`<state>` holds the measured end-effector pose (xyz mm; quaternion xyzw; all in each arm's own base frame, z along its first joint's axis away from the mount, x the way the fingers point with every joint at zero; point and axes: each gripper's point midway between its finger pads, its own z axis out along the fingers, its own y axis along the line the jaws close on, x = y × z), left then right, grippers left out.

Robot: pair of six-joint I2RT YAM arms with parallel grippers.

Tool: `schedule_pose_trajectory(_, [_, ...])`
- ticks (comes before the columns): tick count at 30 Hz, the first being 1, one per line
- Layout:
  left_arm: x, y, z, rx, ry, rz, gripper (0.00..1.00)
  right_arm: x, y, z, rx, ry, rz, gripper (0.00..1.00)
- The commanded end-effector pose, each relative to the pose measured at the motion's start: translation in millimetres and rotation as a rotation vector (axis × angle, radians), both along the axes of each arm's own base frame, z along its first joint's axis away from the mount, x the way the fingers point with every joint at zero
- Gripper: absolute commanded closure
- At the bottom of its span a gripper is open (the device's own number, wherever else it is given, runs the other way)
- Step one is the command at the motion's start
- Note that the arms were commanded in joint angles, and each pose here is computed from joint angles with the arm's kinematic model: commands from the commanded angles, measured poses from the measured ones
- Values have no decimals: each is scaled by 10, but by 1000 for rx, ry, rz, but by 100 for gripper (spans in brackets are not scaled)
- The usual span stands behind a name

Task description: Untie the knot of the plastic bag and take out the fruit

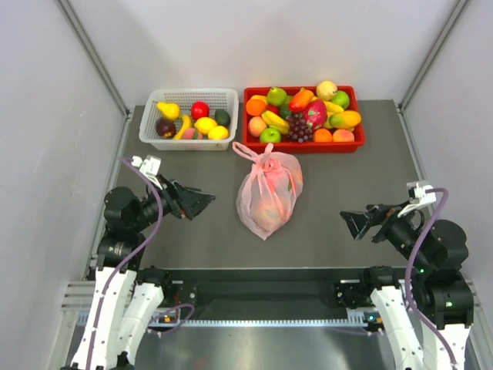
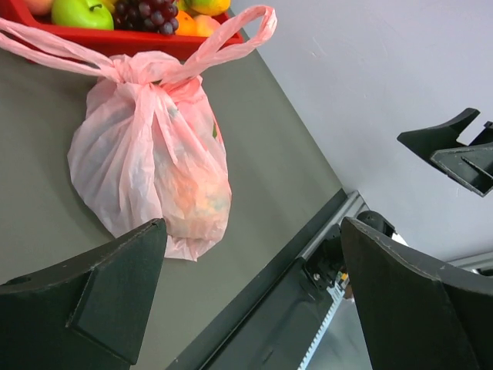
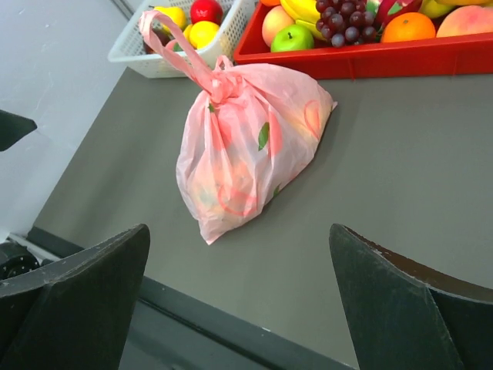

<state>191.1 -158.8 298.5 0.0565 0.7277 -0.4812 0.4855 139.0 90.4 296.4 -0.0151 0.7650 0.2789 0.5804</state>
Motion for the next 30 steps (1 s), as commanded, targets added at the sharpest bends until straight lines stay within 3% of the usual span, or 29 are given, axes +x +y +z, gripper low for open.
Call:
schedule_pose_trajectory(1, [-12,-54,59,-26,-28,-41,1,-50,-51,112,-24,-28,-23,0])
schedule_pose_trajectory(7, [250,-229,-82,-84,-31,-54,1,156,-14,-118,-9,36,-10,0])
schedule_pose_trajectory(10, [288,-608,-237,-1,-32,-95,1,250,-6,-217,2,65,-13,0])
schedule_pose_trajectory(16, [751,-1143,-795,271,59,-77,1,415,-18,-352,-6,113,-22,0])
schedule_pose_trajectory(18, [1016,-1100,-1079,409,84,42,1,445,-40,-393,-20,133,-32,0])
schedule_pose_trajectory(21, [1286,-970,-1132,517,47,209,1,442,-43,-409,-39,130,-24,0])
schedule_pose_trajectory(26, [1473,-932,-1116,552,-21,282,1,459,-46,-483,-54,136,-18,0])
schedule_pose_trajectory(30, [1465,-1249,-1266,542,-41,125,1,524,-37,-526,-48,145,-16,0])
